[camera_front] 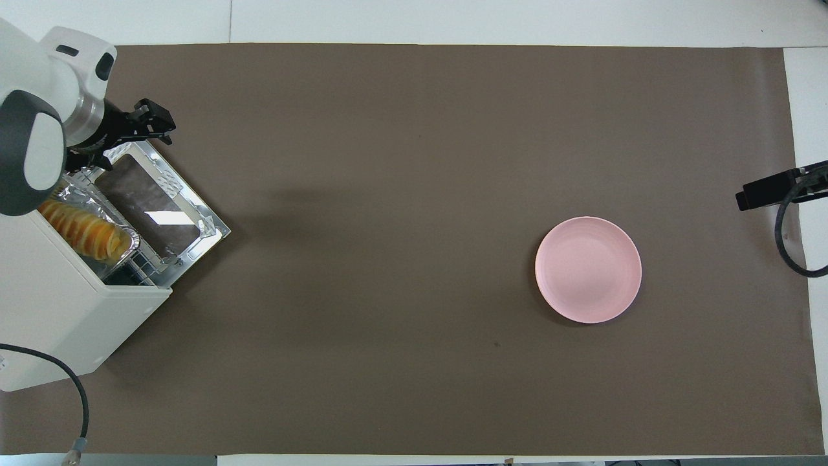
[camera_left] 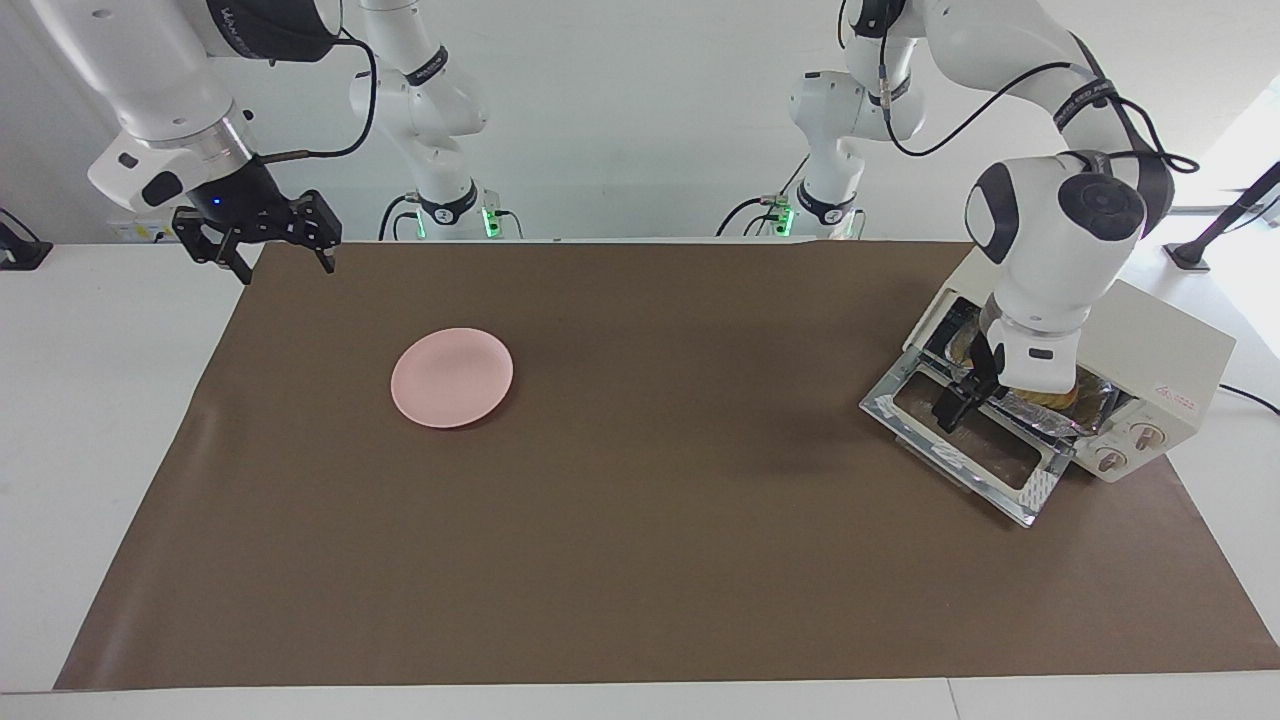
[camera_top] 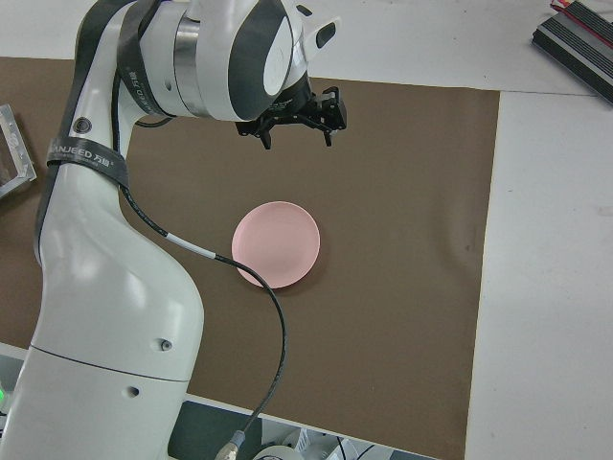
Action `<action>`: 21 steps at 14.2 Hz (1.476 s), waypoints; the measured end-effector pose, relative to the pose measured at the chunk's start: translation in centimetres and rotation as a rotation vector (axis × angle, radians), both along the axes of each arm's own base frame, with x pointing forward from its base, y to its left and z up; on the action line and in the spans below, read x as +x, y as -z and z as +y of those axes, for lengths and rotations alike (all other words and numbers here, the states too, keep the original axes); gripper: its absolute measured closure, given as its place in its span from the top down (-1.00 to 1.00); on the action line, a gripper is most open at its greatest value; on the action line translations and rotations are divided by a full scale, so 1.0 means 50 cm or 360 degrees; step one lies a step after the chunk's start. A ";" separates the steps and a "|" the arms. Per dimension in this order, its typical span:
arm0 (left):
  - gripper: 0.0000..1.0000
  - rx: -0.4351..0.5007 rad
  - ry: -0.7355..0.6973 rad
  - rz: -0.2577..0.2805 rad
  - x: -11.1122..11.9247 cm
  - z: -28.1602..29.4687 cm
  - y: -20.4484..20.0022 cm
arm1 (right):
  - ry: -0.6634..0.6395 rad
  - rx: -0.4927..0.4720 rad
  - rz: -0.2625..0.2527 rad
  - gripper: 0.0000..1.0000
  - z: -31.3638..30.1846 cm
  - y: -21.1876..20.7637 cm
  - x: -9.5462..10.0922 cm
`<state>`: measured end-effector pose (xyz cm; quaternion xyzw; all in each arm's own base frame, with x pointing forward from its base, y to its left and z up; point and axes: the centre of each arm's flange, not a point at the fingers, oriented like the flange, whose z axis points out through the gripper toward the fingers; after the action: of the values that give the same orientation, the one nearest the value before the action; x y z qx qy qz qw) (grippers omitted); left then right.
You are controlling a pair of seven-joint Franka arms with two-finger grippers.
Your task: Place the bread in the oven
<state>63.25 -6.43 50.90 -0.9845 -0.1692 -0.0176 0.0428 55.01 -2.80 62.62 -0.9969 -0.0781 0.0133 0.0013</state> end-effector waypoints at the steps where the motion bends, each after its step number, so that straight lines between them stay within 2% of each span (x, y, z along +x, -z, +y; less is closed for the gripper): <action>1: 1.00 -0.0007 0.0107 0.0053 -0.025 0.013 -0.044 | 0.0000 0.0000 0.0000 1.00 0.000 0.000 0.000; 5: 1.00 -0.0069 0.0438 0.0238 -0.133 0.035 -0.163 | 0.0000 0.0000 0.0000 1.00 0.000 0.000 0.000; 8: 1.00 -0.0122 0.0550 0.0281 -0.177 0.047 -0.208 | 0.0000 0.0000 0.0000 1.00 0.000 0.000 0.000; 11: 1.00 -0.0156 0.0610 0.0331 -0.194 0.066 -0.215 | 0.0000 0.0000 0.0000 1.00 0.000 0.000 0.000; 14: 1.00 -0.0159 0.0659 0.0355 -0.199 0.038 -0.212 | 0.0000 0.0000 0.0000 1.00 0.000 0.000 0.000; 18: 1.00 -0.0159 0.0660 0.0357 -0.208 0.038 -0.222 | 0.0000 0.0000 0.0000 1.00 0.000 0.000 0.000; 21: 1.00 -0.0153 0.0662 0.0319 -0.223 0.038 -0.247 | 0.0000 0.0000 0.0000 1.00 0.000 0.000 0.000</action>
<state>52.10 -4.51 63.24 -0.9959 0.0418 0.0798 0.0079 55.01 -2.80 62.62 -0.9969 -0.0781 0.0133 0.0013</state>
